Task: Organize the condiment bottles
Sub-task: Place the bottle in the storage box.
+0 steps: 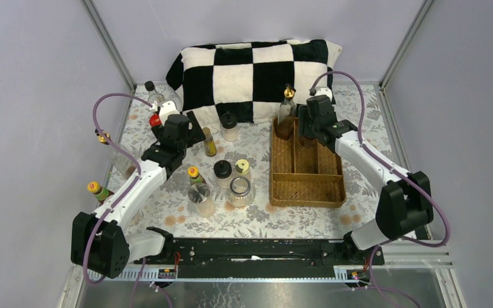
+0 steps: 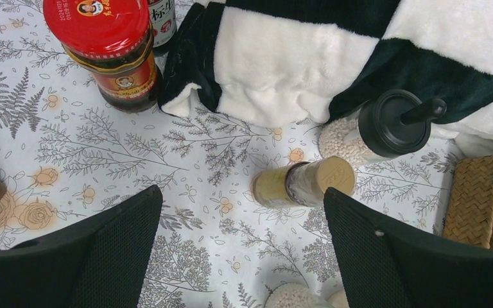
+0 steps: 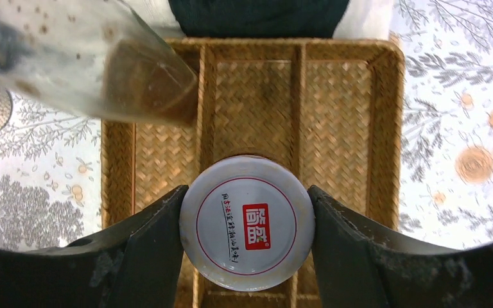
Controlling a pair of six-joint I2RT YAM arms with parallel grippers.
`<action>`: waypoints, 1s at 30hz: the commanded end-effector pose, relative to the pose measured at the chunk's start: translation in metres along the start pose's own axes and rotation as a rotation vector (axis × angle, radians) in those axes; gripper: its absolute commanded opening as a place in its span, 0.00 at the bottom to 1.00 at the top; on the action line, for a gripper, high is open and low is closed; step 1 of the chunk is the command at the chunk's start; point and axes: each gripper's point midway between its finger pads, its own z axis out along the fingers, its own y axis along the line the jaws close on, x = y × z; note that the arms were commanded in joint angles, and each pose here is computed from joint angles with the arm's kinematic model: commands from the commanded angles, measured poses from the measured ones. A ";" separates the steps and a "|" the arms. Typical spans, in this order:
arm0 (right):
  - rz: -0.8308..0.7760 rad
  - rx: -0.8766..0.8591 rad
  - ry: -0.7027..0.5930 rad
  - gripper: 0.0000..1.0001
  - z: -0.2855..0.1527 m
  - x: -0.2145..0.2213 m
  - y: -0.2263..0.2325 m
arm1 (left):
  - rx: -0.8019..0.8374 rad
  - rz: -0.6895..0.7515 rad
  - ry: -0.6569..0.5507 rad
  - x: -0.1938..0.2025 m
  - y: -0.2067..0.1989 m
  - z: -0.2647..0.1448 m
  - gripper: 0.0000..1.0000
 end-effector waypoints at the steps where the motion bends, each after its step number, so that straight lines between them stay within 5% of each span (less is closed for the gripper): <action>1: 0.027 -0.050 -0.174 0.59 0.014 -0.060 0.012 | 0.012 -0.001 -0.032 -0.005 -0.002 0.007 0.99; 30: 0.053 -0.108 -0.127 0.61 0.112 -0.072 0.014 | -0.009 0.007 -0.027 0.000 0.000 0.021 0.99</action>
